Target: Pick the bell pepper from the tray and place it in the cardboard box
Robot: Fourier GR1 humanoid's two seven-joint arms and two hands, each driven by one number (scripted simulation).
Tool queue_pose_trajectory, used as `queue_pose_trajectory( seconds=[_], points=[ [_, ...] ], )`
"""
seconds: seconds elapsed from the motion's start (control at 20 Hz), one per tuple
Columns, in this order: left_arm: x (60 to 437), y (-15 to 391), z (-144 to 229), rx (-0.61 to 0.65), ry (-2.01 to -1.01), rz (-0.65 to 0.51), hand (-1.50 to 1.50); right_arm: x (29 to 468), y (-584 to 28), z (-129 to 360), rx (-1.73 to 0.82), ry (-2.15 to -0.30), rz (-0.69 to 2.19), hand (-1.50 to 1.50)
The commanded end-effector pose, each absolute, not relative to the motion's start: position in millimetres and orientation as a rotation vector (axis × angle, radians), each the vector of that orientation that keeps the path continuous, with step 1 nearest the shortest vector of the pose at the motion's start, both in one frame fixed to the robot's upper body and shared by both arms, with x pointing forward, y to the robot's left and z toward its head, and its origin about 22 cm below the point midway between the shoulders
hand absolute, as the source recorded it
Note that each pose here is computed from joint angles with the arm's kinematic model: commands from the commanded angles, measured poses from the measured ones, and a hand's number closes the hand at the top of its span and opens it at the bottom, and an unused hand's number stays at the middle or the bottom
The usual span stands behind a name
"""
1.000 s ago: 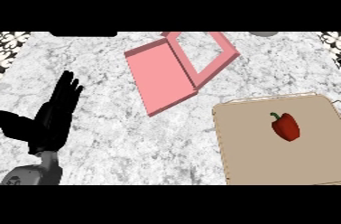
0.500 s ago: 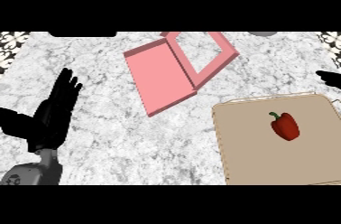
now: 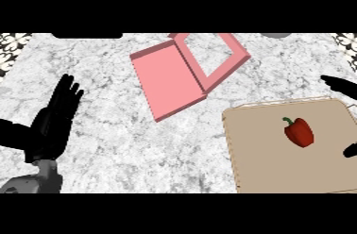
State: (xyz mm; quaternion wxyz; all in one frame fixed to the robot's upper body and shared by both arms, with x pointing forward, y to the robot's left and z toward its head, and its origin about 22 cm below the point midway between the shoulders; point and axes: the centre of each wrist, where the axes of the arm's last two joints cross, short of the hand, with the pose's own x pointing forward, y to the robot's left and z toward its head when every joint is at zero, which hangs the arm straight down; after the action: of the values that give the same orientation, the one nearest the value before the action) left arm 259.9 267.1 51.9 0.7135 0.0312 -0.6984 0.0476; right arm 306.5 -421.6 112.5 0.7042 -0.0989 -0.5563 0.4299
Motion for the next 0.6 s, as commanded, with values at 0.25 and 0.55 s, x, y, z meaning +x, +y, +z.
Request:
queue_pose_trajectory(
  seconds=[0.25, 0.55],
  points=[
    [264.7, 255.3, 56.8, 0.077, -1.549, 0.123, 0.00, 305.6, -414.9, 103.3, -0.192, -1.189, 0.960, -1.50],
    [279.3, 251.4, 56.9, 0.057, -1.544, 0.109, 0.00, 311.8, -403.2, 74.2, -0.264, -1.193, 0.991, -1.50]
  ],
)
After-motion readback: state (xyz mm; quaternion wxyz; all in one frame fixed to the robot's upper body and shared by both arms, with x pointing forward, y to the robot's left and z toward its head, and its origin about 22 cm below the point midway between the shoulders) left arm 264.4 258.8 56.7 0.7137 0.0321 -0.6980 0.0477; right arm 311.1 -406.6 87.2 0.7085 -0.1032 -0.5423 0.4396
